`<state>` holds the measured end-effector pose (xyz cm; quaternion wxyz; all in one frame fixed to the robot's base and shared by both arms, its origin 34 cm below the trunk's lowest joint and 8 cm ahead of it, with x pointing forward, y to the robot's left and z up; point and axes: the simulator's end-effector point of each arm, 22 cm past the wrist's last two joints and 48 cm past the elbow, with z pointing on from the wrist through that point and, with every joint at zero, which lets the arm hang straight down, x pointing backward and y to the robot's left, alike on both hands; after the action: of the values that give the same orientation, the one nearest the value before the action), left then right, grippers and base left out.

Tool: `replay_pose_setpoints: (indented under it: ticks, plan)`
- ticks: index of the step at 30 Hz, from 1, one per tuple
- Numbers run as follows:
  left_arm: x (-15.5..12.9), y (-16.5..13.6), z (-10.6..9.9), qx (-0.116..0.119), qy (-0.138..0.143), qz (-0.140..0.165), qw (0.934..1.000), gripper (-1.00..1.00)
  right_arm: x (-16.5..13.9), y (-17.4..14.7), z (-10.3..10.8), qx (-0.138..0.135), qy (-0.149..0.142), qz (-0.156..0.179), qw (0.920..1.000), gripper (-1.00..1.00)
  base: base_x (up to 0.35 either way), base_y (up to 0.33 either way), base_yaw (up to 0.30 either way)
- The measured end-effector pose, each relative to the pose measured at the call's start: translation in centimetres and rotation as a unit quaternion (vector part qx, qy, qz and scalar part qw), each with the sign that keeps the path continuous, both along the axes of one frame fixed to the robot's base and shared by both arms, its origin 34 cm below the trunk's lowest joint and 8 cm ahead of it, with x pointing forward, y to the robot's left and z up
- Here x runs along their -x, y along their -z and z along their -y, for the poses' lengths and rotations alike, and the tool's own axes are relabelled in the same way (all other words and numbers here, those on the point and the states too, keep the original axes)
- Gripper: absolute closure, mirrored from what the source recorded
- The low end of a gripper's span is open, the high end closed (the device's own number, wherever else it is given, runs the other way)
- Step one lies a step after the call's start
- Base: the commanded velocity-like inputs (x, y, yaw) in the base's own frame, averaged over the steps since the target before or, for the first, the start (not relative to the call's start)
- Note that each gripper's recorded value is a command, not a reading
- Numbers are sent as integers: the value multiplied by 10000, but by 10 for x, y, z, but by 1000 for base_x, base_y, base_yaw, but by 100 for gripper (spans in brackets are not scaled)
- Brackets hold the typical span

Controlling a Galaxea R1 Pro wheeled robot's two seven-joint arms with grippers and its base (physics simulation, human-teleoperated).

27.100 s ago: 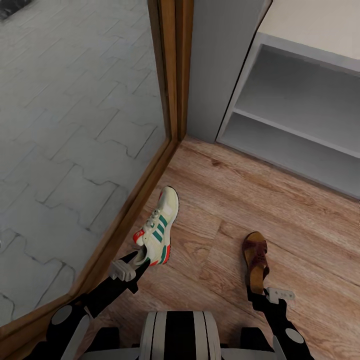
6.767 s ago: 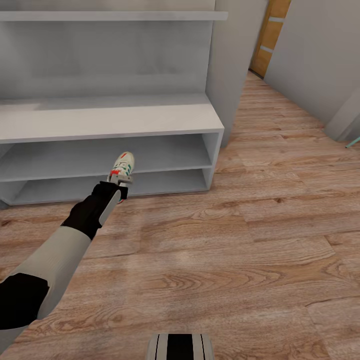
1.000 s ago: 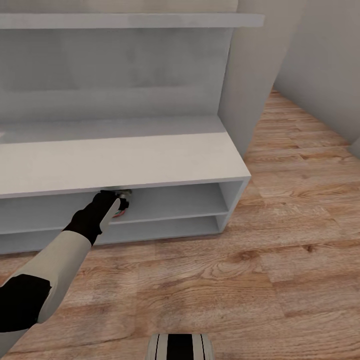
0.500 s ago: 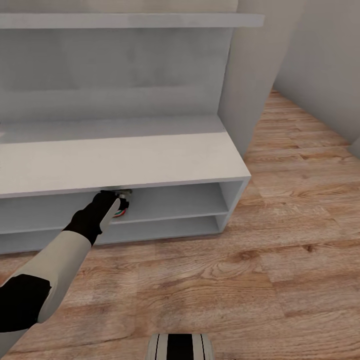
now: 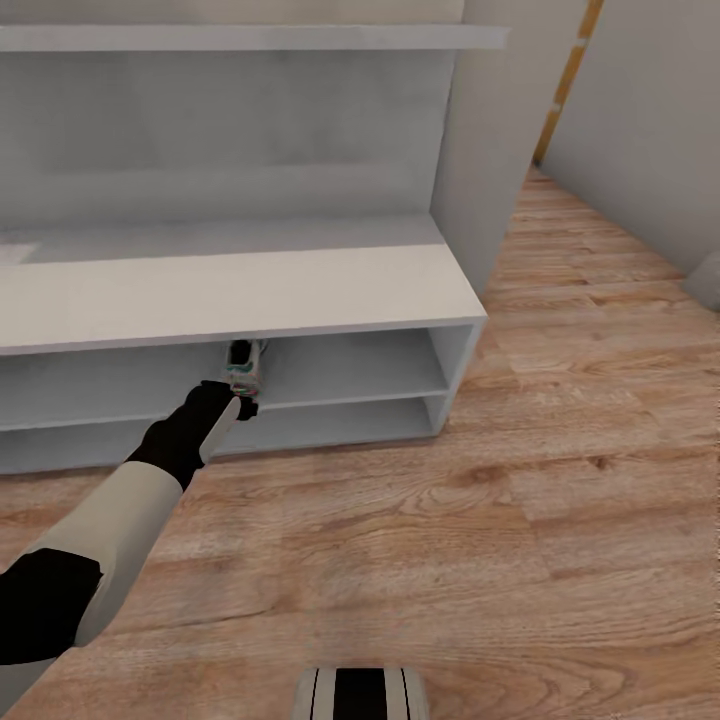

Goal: Pick up the two gym shoes and the two sandals from the corridor floor and place them onto the hallstand (shoe rack) in the corridor, making sure they are on the rack and not on the floor. Arrange them so the two gym shoes are next to each other and the two sandals are next to each other.

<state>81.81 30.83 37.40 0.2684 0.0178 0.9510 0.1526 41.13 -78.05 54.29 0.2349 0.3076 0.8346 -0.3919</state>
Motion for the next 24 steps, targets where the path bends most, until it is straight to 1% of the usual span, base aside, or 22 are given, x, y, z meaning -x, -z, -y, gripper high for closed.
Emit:
replay_pose_setpoints:
  ticks: [5, 9, 13, 17, 20, 21, 22, 23, 24]
  plan:
    - [2, 2, 1, -3, 6, -13, 10000, -100, 0, 0, 0, 0, 1, 3, 10000, 100, -337, 0, 0]
    - [18, 18, 2, 8, 15, -162, 9999, -100, 0, 0, 0, 1, 2, 1, 10000, 100, -276, 0, 0]
    - [35, 34, 4, 33, 24, -307, 9995, -100, 1, 0, 0, 2, 5, -4, 10000, 100, -86, 0, 0]
    - [64, 61, 8, 112, 46, -518, 9986, -100, 0, 0, 0, -1, 2, -6, 10000, 100, -23, 0, 0]
    - [102, 81, 25, 284, 161, -557, 9979, -100, 0, 1, 0, 0, 1, -11, 10000, 100, -5, 0, 0]
    - [122, 84, 37, 419, 242, -482, 9977, -100, 0, 1, -1, -3, 1, -10, 10000, 100, -2, 0, 0]
    - [138, 85, 44, 527, 265, -417, 9974, -100, 0, 1, -1, -8, -1, -8, 10000, 100, -1, 0, 0]
    - [145, 84, 46, 583, 262, -356, 9973, -100, 0, 1, -1, -6, 1, -10, 10000, 100, 0, 0, 0]
    - [156, 80, 48, 714, 205, -189, 9971, -100, 0, 1, -1, -6, 2, -9, 10000, 100, 0, 0, 0]
